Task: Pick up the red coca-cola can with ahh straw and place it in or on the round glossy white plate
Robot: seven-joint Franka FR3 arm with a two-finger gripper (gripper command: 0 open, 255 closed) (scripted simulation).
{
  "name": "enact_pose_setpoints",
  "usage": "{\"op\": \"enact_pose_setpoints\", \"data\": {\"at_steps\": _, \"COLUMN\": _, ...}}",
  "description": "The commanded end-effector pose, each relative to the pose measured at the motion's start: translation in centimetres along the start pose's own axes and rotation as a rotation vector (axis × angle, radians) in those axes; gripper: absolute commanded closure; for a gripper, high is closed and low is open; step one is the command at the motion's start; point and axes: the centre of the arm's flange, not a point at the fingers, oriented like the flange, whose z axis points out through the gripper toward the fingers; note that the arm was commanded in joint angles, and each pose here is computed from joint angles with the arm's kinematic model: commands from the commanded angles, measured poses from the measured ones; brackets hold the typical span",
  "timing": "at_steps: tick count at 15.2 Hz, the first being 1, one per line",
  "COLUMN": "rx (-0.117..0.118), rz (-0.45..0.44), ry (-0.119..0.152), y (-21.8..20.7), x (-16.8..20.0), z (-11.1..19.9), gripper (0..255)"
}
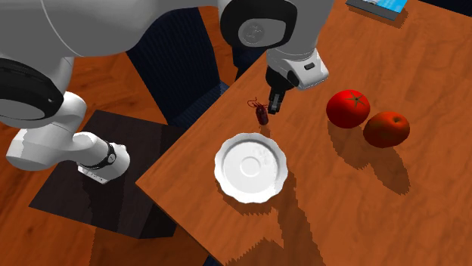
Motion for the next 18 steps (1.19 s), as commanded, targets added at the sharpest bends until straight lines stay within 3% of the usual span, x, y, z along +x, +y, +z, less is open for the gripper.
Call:
{"op": "enact_pose_setpoints", "data": {"at_steps": 1, "rx": 0.0, "rz": 0.0, "ry": -0.001, "y": 0.1, "x": 0.0, "z": -0.9, "gripper": 255}}
{"op": "enact_pose_setpoints", "data": {"at_steps": 15, "rx": 0.0, "rz": 0.0, "ry": -0.001, "y": 0.3, "x": 0.0, "z": -8.0, "gripper": 255}}
{"op": "enact_pose_setpoints", "data": {"at_steps": 18, "rx": 0.0, "rz": 0.0, "ry": -0.001, "y": 4.3, "x": -0.3, "z": -8.4, "gripper": 255}}
